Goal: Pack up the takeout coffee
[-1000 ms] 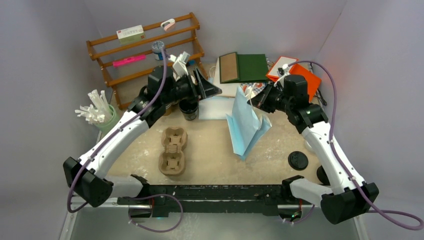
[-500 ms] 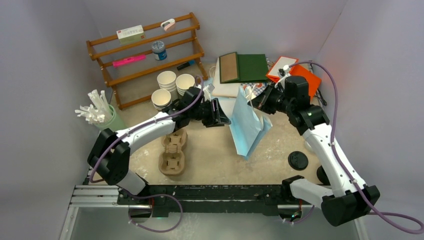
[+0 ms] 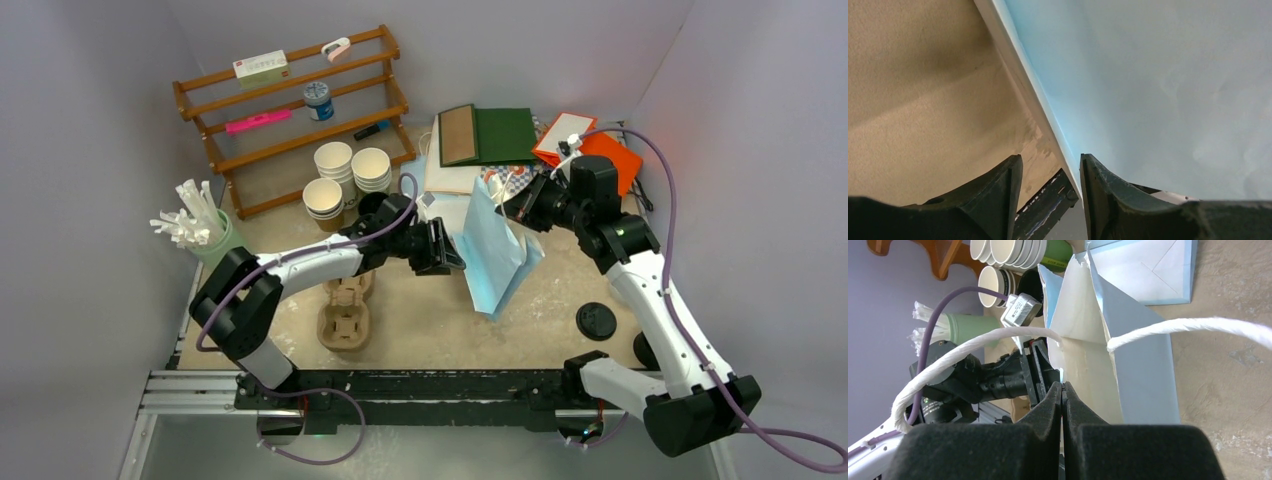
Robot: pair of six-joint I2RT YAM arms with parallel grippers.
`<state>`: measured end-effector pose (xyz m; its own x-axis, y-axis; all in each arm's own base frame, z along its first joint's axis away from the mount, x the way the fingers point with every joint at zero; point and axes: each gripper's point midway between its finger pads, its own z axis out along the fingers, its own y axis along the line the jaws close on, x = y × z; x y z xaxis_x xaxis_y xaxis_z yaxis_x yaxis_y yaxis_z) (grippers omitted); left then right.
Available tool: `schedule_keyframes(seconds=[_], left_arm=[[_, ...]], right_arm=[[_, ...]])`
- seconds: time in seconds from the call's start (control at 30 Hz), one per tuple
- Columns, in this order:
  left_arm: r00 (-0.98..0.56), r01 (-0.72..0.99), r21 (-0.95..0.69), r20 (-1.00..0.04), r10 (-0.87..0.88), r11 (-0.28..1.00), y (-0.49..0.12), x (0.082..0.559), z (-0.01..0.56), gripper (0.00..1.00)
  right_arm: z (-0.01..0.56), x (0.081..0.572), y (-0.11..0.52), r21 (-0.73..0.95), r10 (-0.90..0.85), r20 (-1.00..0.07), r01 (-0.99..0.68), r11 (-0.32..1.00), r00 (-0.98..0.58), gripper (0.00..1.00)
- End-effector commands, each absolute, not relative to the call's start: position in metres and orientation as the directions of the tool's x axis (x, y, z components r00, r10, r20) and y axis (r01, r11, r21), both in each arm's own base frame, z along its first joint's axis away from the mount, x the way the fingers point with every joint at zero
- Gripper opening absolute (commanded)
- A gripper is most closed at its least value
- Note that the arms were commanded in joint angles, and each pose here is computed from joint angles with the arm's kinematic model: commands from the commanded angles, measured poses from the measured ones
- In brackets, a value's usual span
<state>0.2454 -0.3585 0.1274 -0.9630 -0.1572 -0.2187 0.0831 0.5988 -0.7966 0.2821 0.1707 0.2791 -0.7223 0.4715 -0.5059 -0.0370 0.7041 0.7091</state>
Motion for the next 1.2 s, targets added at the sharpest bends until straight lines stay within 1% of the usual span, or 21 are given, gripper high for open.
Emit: schedule_keyframes(seconds=[0.0,0.07,0.13,0.17,0.37,0.4,0.67,0.8,0.83,0.9,0.93,0.97,1.0,1.17], left_arm=[[-0.961,0.114,-0.842,-0.228,-0.158,0.527,-0.373,0.250,0.140,0.50],[-0.961,0.118,-0.846,-0.229,-0.153,0.520,-0.375,0.250,0.140,0.52],[-0.965,0.112,-0.846,-0.218,-0.146,0.521,-0.376,0.249,0.137,0.52],[-0.967,0.109,-0.846,-0.213,-0.142,0.522,-0.377,0.249,0.135,0.50],[-0.967,0.109,-0.848,-0.211,-0.142,0.518,-0.381,0.252,0.132,0.33],[-0.968,0.105,-0.847,-0.207,-0.141,0.521,-0.381,0.252,0.130,0.32],[-0.975,0.088,-0.847,-0.180,-0.127,0.523,-0.385,0.250,0.121,0.30],[-0.980,0.077,-0.851,-0.161,-0.119,0.519,-0.386,0.249,0.118,0.31],[-0.981,0.074,-0.852,-0.157,-0.117,0.518,-0.387,0.248,0.117,0.29],[-0.982,0.074,-0.853,-0.153,-0.113,0.517,-0.387,0.247,0.117,0.21],[-0.982,0.074,-0.852,-0.153,-0.113,0.518,-0.387,0.247,0.117,0.14],[-0.982,0.075,-0.852,-0.153,-0.110,0.518,-0.387,0.247,0.116,0.05],[-0.983,0.084,-0.854,-0.156,-0.099,0.514,-0.388,0.246,0.117,0.00],[-0.982,0.099,-0.838,-0.169,-0.083,0.537,-0.382,0.246,0.112,0.00]], right_arm=[[0.283,0.278,0.174,0.726,0.473,-0.499,-0.052,0.686,-0.726,0.00],[0.283,0.278,0.174,0.729,0.475,-0.495,-0.050,0.683,-0.727,0.00],[0.284,0.279,0.175,0.731,0.477,-0.494,-0.050,0.681,-0.727,0.00],[0.284,0.279,0.175,0.731,0.477,-0.496,-0.052,0.681,-0.726,0.00],[0.284,0.278,0.175,0.732,0.476,-0.493,-0.052,0.679,-0.729,0.00],[0.283,0.277,0.175,0.732,0.476,-0.492,-0.051,0.679,-0.729,0.00],[0.283,0.276,0.173,0.729,0.478,-0.494,-0.046,0.683,-0.726,0.00],[0.284,0.277,0.173,0.728,0.475,-0.498,-0.052,0.684,-0.726,0.00],[0.285,0.277,0.174,0.728,0.474,-0.500,-0.054,0.684,-0.725,0.00],[0.285,0.277,0.172,0.724,0.475,-0.504,-0.052,0.688,-0.721,0.00],[0.287,0.278,0.172,0.722,0.476,-0.508,-0.054,0.690,-0.718,0.00],[0.288,0.278,0.171,0.720,0.478,-0.512,-0.053,0.692,-0.714,0.00],[0.289,0.278,0.170,0.716,0.478,-0.517,-0.052,0.696,-0.710,0.00],[0.298,0.283,0.159,0.686,0.495,-0.537,-0.011,0.728,-0.683,0.00]])
